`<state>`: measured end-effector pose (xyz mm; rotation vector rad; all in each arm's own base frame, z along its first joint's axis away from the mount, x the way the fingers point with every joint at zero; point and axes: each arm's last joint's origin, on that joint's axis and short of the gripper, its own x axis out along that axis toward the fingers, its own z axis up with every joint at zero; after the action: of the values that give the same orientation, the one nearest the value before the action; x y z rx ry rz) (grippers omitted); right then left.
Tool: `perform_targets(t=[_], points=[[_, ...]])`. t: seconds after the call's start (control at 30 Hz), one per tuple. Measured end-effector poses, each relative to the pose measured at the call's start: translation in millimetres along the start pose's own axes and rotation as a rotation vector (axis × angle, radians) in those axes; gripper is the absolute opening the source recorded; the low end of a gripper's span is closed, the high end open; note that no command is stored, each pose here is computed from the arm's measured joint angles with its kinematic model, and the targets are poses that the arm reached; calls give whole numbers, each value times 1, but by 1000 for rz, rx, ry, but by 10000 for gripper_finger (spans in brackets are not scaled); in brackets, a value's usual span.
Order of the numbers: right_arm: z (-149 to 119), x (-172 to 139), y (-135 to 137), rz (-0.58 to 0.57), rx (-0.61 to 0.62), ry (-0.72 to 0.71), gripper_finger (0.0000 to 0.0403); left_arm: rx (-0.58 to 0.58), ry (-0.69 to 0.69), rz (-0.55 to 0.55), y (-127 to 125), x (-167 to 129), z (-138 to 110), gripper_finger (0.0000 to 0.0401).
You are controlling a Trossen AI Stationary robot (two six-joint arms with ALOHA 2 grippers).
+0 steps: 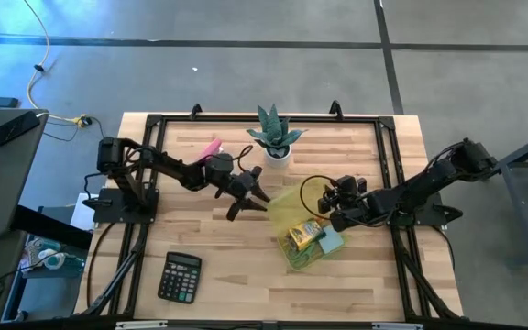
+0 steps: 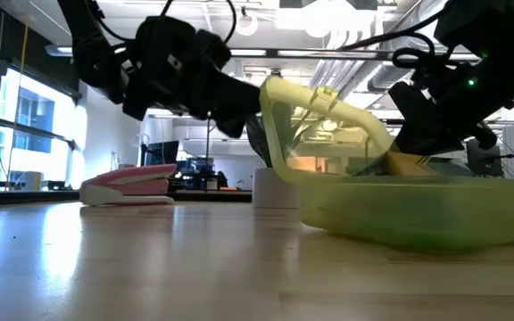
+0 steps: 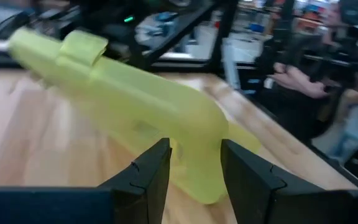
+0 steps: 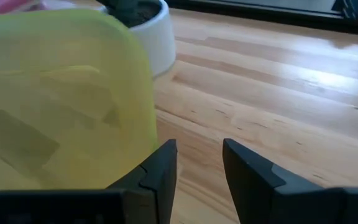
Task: Pack school essentials
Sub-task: Close the supply box
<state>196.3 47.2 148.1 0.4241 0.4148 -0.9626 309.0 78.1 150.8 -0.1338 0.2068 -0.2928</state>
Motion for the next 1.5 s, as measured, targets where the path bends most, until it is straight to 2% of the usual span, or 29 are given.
perform_targets(t=[0.23, 0.63, 0.93, 1.5], points=[[2, 0, 4, 26, -13, -11, 124, 115, -3, -107, -12, 13, 9, 131], [2, 0, 3, 13, -52, -27, 124, 176, 72, -157, -23, 25, 9, 131], [4, -1, 1, -29, -60, -107, 124, 178, 72, -166, -24, 25, 8, 131], [10, -2, -5, -105, 33, -318, 124, 178, 71, -169, -24, 25, 8, 131]])
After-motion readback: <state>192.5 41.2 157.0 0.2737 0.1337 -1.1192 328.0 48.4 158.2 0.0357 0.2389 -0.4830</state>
